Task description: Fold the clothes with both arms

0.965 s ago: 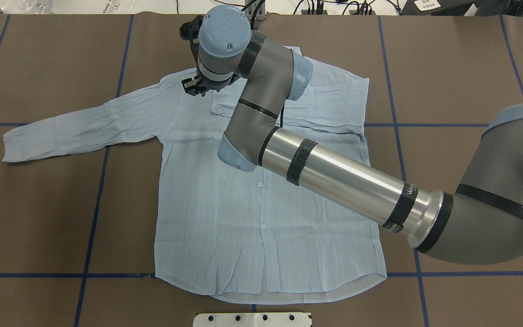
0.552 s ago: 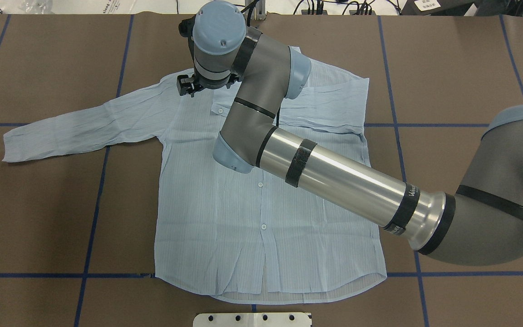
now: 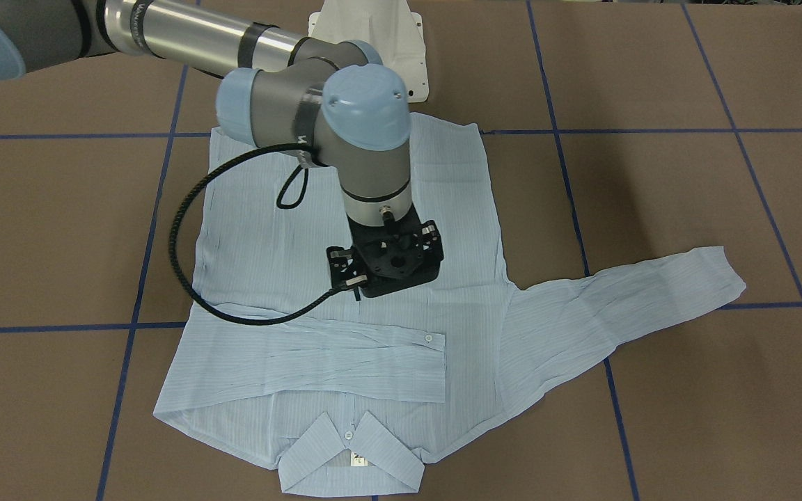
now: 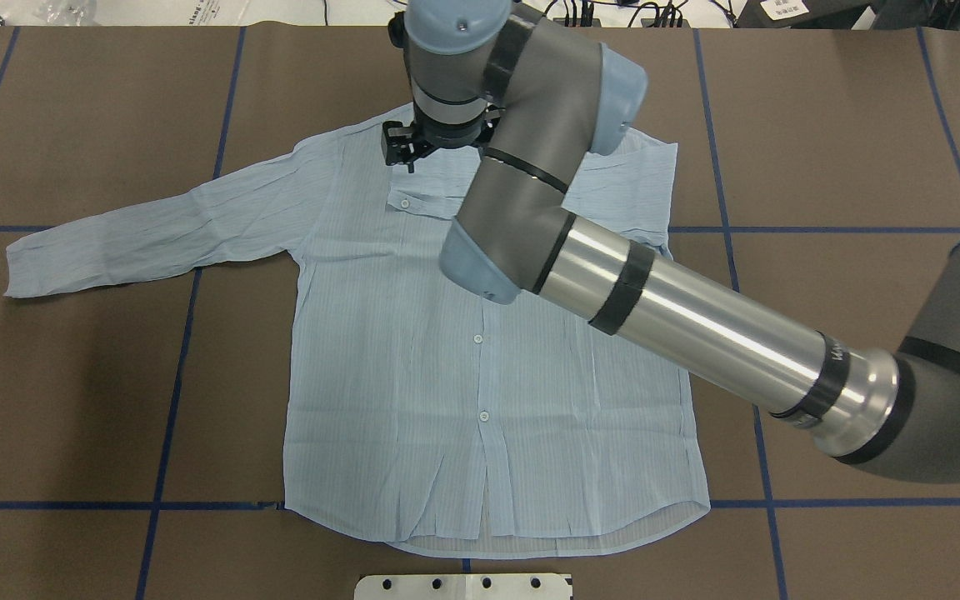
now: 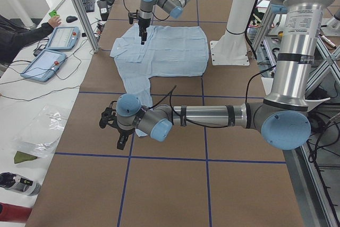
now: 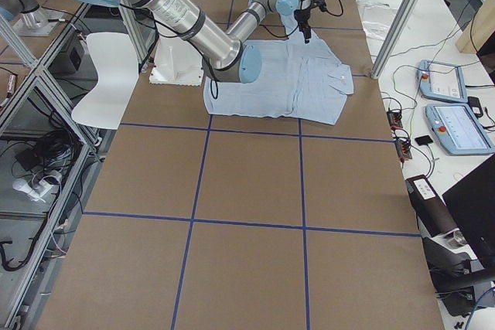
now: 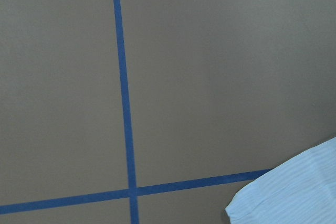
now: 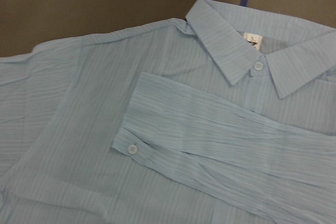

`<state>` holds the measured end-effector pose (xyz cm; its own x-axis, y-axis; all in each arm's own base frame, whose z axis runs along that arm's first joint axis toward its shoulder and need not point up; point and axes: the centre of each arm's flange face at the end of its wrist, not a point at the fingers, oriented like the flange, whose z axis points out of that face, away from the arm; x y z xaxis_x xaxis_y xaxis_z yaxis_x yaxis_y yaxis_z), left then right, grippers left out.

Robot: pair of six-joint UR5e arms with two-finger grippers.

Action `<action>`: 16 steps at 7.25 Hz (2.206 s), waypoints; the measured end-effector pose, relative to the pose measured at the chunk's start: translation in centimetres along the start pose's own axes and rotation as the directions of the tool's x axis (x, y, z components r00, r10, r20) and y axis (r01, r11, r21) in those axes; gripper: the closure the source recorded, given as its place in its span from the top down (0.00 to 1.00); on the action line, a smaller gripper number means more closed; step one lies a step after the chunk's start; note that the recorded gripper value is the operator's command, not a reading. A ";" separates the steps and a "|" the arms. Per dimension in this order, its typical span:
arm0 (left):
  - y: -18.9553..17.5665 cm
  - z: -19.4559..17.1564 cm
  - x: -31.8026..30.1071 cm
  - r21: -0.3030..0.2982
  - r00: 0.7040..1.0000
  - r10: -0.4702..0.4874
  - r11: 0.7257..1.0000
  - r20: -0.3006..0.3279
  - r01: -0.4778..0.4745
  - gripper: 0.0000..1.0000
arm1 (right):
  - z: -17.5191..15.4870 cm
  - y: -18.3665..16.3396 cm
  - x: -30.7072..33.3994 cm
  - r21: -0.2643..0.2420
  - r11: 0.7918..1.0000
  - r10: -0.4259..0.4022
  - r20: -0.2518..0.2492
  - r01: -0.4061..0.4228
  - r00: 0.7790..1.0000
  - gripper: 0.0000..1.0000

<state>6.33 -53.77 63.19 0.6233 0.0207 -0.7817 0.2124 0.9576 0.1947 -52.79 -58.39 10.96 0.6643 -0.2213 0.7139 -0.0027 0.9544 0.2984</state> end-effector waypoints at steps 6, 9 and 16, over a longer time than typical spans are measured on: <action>7.3 8.2 7.1 0.033 0.952 -0.307 0.951 0.001 0.306 0.85 | -2.4 4.1 17.7 -0.070 0.996 0.054 0.043 -0.051 0.998 1.00; 9.3 10.0 7.5 0.045 0.952 -0.303 0.952 0.042 0.302 0.78 | -2.4 4.2 18.2 -0.073 0.996 0.057 0.043 -0.054 0.997 1.00; 11.8 9.6 7.1 0.028 0.956 -0.287 0.958 0.060 0.286 0.66 | -2.2 4.3 18.5 -0.076 0.996 0.060 0.039 -0.057 0.997 1.00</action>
<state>20.45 -45.09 65.62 0.5803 -0.2721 -0.7676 0.4023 0.9153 -0.0204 -38.89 -57.92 24.04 0.6333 -0.1714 0.7547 0.0161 0.9779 0.2086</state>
